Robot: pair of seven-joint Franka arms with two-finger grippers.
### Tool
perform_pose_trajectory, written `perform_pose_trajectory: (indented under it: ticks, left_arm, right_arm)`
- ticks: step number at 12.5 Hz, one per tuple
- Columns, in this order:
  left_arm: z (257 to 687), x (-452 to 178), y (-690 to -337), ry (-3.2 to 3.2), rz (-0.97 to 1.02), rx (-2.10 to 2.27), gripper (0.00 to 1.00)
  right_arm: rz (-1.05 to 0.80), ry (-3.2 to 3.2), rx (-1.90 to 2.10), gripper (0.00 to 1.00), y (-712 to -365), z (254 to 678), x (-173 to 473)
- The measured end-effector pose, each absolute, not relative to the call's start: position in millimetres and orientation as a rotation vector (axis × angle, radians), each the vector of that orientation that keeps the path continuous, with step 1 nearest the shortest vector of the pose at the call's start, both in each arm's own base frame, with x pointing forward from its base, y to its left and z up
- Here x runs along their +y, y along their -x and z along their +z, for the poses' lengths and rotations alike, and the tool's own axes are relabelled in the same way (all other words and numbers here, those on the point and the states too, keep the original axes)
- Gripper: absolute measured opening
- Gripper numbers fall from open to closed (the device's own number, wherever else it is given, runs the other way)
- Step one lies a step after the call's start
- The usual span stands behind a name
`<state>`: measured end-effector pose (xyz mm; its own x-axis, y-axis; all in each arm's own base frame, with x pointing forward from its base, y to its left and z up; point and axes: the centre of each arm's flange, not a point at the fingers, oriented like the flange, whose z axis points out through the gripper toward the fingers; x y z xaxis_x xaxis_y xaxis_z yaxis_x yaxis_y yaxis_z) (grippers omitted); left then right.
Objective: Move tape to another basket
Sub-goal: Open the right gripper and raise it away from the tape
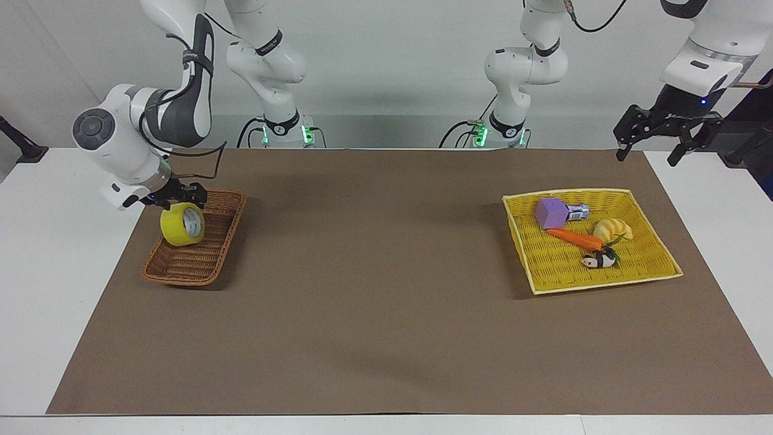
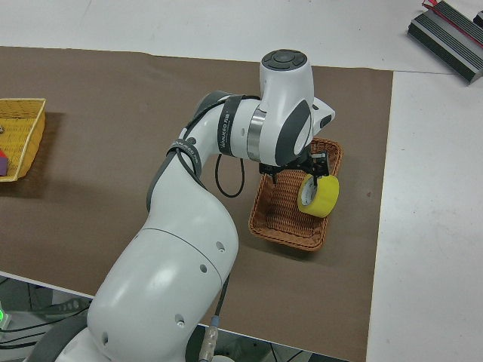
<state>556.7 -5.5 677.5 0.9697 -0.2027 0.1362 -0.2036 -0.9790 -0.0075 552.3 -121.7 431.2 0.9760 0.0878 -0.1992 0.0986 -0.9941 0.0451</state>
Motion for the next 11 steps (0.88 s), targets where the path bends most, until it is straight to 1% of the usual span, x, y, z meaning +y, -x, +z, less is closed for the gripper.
perform_pose_trajectory:
  ticks: [2,5,8,11]
  left_arm:
    - [677.5,-5.5,-556.7,-3.111,0.214,-0.321,1.00]
    - [677.5,-5.5,-556.7,-3.111,0.214,-0.321,1.00]
    - [677.4,-5.5,-556.7,-3.111,0.213,-0.321,1.00]
    - [677.4,-5.5,-556.7,-3.111,0.213,-0.321,1.00]
  right_arm:
    - [-0.234,-3.057,0.205,1.00,-567.9,449.2,-96.2]
    - [-0.113,-3.044,0.147,1.00,-582.9,483.7,-54.3]
    - [-0.042,-3.040,0.050,1.00,-574.9,520.4,-24.7]
    - [-0.082,-3.091,0.005,1.00,-555.3,568.6,-5.8]
